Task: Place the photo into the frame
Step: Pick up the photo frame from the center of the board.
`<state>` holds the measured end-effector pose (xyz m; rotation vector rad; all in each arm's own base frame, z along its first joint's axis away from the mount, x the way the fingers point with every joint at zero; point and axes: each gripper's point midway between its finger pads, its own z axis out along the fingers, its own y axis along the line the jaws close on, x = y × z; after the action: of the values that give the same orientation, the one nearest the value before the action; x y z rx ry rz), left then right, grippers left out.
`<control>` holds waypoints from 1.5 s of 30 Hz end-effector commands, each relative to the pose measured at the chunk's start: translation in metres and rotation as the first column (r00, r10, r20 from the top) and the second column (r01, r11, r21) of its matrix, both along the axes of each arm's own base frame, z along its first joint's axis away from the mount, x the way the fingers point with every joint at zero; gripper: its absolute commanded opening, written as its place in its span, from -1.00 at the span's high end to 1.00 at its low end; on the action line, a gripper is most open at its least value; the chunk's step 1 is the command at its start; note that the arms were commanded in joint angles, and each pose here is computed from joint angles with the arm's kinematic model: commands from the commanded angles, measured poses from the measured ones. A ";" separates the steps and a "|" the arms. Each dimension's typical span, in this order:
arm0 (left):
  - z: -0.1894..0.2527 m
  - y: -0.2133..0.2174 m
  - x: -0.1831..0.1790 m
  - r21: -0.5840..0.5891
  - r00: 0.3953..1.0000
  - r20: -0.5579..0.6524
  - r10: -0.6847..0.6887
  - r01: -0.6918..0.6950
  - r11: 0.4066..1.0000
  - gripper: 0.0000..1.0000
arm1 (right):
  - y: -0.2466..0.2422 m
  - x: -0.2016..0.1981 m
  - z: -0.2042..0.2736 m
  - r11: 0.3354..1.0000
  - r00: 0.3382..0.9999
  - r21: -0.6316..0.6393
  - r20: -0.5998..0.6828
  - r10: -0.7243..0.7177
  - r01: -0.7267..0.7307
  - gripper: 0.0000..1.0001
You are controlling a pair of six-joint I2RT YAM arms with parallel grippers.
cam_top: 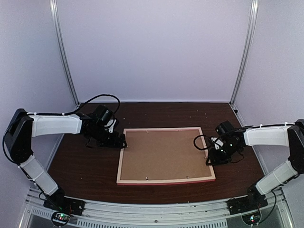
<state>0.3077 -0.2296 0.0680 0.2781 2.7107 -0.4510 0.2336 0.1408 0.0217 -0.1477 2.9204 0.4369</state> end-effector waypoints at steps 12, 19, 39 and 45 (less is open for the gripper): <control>0.046 -0.088 -0.035 0.008 0.884 0.298 -0.361 0.376 0.927 -0.86 | -0.012 -0.011 -0.002 0.993 0.995 -0.068 0.017 -0.094 0.095 0.72; 0.043 -0.137 -0.074 0.163 0.721 0.412 -0.558 0.544 0.823 -0.86 | -0.005 0.002 -0.005 0.988 0.989 -0.042 0.028 -0.146 0.147 1.00; -0.015 -0.242 -0.154 0.727 0.229 0.303 -0.925 0.573 0.380 -0.95 | 0.036 0.031 0.053 0.994 0.998 0.098 0.030 -0.053 0.050 1.00; -0.021 -0.244 -0.140 0.787 0.232 0.283 -0.931 0.499 0.364 -0.94 | 0.039 0.022 0.070 0.991 0.999 0.130 0.022 -0.028 0.025 1.00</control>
<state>0.1501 -0.4740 0.0477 1.6887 1.6440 0.1176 0.2525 0.1616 0.0529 -0.0459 2.9371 0.4536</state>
